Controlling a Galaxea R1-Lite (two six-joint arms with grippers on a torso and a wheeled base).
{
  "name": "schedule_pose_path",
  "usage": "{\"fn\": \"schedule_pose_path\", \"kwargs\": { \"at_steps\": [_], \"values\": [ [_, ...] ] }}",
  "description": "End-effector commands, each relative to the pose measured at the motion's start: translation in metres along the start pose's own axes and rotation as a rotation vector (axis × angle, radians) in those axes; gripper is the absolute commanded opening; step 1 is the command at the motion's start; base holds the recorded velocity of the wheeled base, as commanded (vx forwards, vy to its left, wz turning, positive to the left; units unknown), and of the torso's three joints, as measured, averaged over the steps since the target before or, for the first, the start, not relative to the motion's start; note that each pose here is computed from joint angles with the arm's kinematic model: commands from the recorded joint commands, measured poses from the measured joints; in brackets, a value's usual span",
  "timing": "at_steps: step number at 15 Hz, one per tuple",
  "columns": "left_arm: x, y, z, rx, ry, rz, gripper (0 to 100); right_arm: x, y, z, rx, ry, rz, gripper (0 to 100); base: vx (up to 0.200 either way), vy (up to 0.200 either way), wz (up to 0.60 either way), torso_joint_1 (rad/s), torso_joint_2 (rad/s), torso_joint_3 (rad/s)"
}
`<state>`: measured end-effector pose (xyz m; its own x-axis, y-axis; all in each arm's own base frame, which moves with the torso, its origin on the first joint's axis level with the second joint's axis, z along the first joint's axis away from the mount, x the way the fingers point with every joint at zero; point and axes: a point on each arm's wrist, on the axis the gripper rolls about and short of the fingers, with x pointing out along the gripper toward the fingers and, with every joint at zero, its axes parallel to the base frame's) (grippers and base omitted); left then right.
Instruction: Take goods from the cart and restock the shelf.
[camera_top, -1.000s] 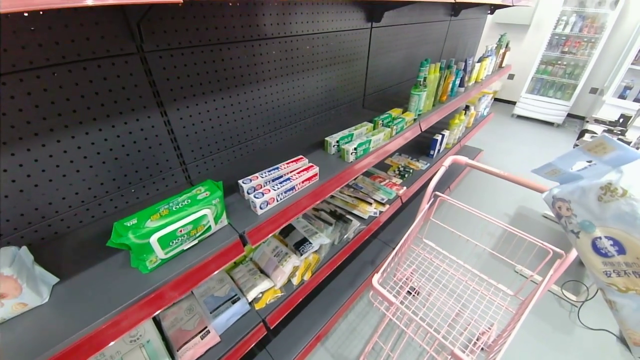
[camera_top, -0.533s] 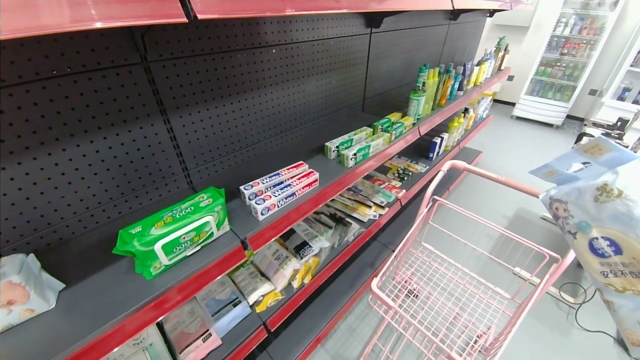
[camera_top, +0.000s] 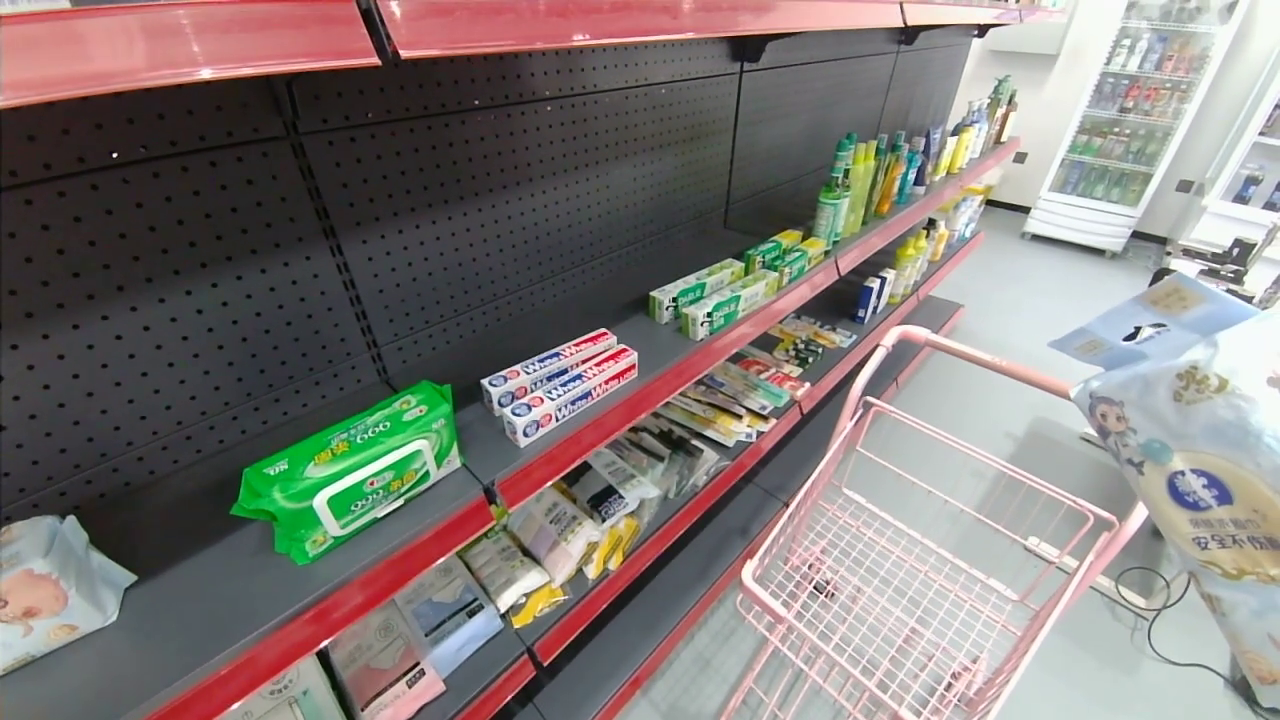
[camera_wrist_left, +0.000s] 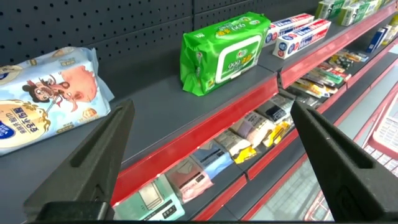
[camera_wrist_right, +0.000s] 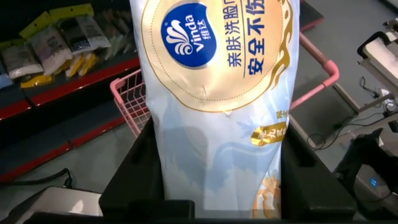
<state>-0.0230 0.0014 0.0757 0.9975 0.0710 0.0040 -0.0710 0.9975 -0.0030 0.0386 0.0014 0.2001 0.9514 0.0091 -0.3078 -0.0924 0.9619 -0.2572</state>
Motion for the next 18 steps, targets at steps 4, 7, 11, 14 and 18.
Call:
{"fn": "schedule_pose_path", "kwargs": {
  "at_steps": [4,7,11,14,18],
  "values": [
    [0.0001,0.0,0.0001,0.0,0.001,0.001,100,0.0012,0.0001,-0.0003,-0.005,0.009,-0.001,0,0.0,0.0,0.45,0.005,0.0,0.002],
    [0.0001,0.0,0.0001,0.0,0.001,0.001,100,0.0014,0.0002,-0.0007,-0.005,0.011,0.0,0,0.0,0.0,0.6,0.007,0.0,-0.001],
    [0.0001,0.0,0.0001,0.0,0.001,0.001,100,0.0025,0.0011,-0.0042,-0.006,0.023,0.003,0,0.0,0.0,0.6,0.002,0.0,0.004],
    [0.0001,0.0,0.0001,0.0,0.001,0.001,100,0.0028,0.0012,-0.0042,-0.006,0.024,0.003,0,0.0,0.0,0.6,0.002,0.0,0.001],
    [0.0001,0.0,0.0001,0.0,0.001,0.001,100,0.0031,0.0012,-0.0041,-0.006,0.026,0.004,0,0.0,0.0,0.6,0.004,0.0,0.002]
  ]
}}
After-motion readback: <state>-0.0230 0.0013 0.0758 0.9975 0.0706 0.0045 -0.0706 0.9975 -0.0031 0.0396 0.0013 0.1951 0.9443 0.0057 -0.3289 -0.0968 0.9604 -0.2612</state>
